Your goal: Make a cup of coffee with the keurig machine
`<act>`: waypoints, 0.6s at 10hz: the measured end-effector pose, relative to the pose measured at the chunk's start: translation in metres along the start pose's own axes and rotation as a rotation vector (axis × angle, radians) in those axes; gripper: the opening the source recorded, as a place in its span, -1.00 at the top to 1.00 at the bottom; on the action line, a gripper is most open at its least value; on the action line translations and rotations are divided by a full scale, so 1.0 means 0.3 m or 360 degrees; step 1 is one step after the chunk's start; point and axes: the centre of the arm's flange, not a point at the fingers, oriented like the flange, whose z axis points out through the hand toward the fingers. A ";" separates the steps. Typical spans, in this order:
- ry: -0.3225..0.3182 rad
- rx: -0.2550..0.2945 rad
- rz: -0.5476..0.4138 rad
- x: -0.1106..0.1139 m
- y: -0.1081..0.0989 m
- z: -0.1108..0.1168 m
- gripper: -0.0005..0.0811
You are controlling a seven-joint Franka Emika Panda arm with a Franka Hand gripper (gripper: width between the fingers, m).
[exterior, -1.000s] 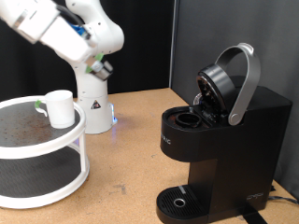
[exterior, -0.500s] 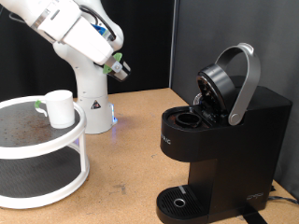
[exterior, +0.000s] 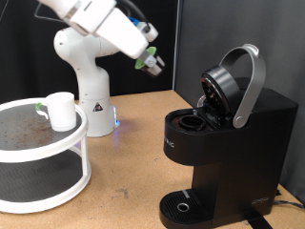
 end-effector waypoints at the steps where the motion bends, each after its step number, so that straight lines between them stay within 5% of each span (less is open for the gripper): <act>1: -0.0015 -0.0001 0.0005 0.025 -0.018 0.025 -0.18; 6: -0.0065 0.0000 0.0030 0.068 -0.054 0.093 -0.18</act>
